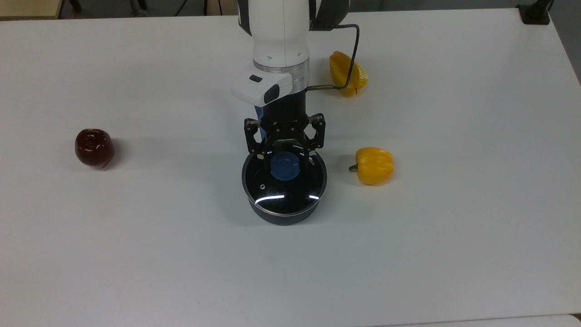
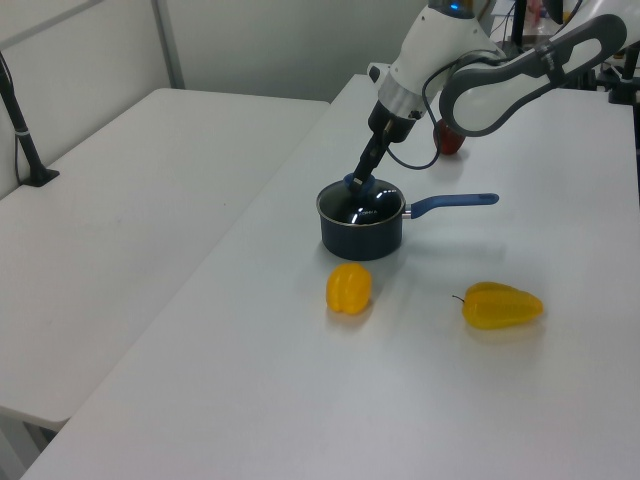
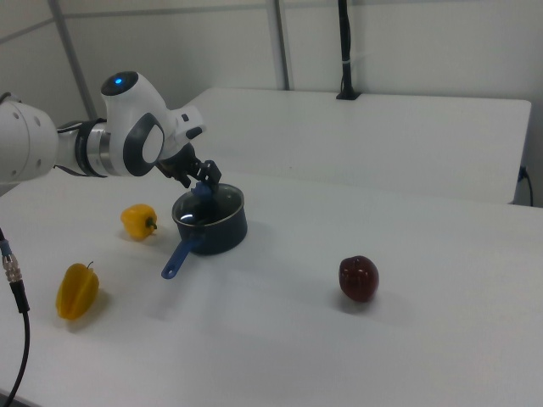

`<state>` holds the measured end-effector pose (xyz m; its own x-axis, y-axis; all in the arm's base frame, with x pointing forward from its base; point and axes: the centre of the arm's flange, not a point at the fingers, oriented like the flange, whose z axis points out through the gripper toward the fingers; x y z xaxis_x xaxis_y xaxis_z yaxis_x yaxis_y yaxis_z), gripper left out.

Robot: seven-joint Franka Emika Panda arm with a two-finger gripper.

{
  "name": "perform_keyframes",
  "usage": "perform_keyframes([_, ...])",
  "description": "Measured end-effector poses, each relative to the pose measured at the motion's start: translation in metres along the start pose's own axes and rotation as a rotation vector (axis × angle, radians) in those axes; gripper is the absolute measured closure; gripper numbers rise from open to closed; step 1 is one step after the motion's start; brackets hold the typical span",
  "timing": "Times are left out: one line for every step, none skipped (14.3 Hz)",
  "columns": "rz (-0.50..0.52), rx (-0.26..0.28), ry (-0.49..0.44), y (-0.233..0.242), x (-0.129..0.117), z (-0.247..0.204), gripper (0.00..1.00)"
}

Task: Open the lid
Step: 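Close the gripper on the blue knob of the lid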

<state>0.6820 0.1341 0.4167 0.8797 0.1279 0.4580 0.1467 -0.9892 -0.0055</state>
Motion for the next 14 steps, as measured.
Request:
perform_keyframes([-0.001, 0.001, 0.000, -0.0011, -0.0001, 0.0000, 0.22])
perform_keyframes([-0.002, 0.001, 0.000, -0.0015, -0.0001, 0.0000, 0.23])
perform_keyframes([-0.002, 0.001, 0.000, -0.0015, -0.0001, 0.0000, 0.23])
perform_keyframes([-0.002, 0.001, 0.000, -0.0015, -0.0001, 0.0000, 0.23])
perform_keyframes([-0.002, 0.001, 0.000, -0.0015, -0.0001, 0.0000, 0.24])
perform_keyframes([-0.002, 0.001, 0.000, -0.0014, -0.0001, 0.0000, 0.24])
perform_keyframes([-0.002, 0.001, 0.000, -0.0014, -0.0001, 0.0000, 0.25])
perform_keyframes([-0.002, 0.001, 0.000, -0.0013, -0.0001, 0.0000, 0.25])
perform_keyframes([-0.001, 0.001, 0.000, -0.0009, -0.0001, 0.0000, 0.23])
perform_keyframes([-0.001, 0.000, 0.000, -0.0004, -0.0001, 0.0001, 0.22])
perform_keyframes([0.000, 0.000, 0.000, 0.0002, -0.0001, 0.0002, 0.20])
perform_keyframes([0.001, -0.001, -0.001, 0.0008, -0.0002, 0.0003, 0.19])
perform_keyframes([0.002, -0.001, -0.001, 0.0018, -0.0002, 0.0004, 0.19])
perform_keyframes([0.009, -0.002, -0.001, 0.0032, -0.0002, 0.0004, 0.16])
